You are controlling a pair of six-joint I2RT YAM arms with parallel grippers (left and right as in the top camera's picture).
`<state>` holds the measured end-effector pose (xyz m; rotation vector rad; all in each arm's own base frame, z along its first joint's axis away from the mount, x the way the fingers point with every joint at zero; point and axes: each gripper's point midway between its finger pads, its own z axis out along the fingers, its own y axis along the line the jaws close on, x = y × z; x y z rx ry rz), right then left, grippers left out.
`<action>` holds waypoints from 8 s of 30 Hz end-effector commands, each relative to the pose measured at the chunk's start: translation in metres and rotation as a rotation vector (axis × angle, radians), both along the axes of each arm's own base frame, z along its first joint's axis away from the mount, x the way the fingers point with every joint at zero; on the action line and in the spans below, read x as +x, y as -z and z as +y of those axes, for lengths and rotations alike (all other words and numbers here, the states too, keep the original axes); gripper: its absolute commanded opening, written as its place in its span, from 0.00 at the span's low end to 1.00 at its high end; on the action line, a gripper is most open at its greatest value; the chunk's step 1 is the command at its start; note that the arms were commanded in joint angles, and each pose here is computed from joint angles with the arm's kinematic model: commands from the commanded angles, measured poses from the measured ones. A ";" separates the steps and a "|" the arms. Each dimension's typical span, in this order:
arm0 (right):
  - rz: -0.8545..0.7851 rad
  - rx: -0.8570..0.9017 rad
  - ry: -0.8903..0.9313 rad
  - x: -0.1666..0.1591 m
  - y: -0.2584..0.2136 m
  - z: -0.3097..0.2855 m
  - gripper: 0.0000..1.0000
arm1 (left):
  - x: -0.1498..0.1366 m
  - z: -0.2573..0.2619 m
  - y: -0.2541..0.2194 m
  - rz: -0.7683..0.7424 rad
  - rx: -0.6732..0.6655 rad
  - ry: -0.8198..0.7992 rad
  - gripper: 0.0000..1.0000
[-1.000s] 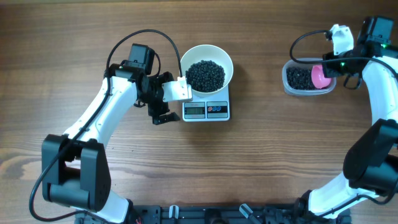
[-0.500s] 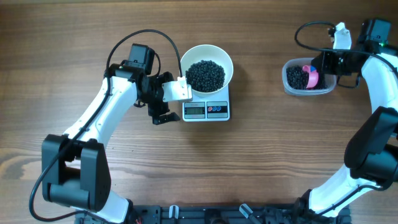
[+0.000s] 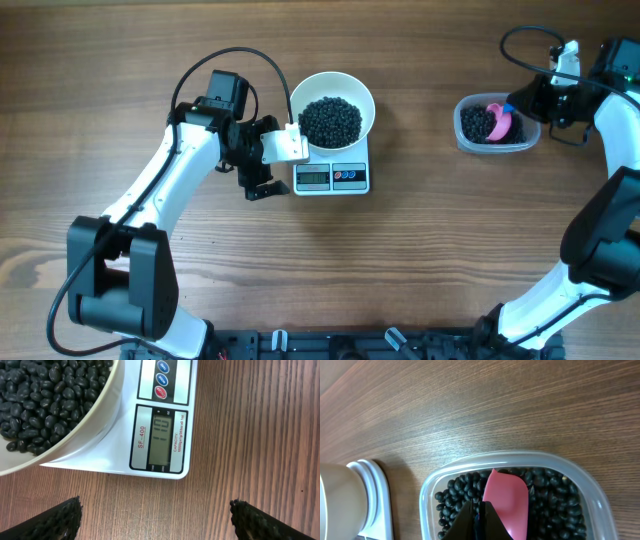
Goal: Scoop item into bowl and weigh 150g on scale
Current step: 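Push the pink scoop into the beans and drag to fill it, then lift the filled scoop and carry it left over the white bowl, then tilt the scoop over the bowl to pour beans, right gripper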
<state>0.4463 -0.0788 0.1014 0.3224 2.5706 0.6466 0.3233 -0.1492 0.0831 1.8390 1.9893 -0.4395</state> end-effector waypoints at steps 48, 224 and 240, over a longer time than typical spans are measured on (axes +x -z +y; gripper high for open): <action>-0.026 0.083 -0.074 0.003 0.001 0.023 0.04 | -0.003 -0.003 -0.002 0.009 -0.023 -0.002 1.00; -0.393 0.599 -0.596 -0.005 -0.161 0.213 0.04 | -0.003 -0.003 -0.002 0.009 -0.023 -0.002 1.00; -0.495 0.126 -0.721 0.006 -0.113 0.297 0.04 | -0.003 -0.003 -0.002 0.009 -0.023 -0.002 1.00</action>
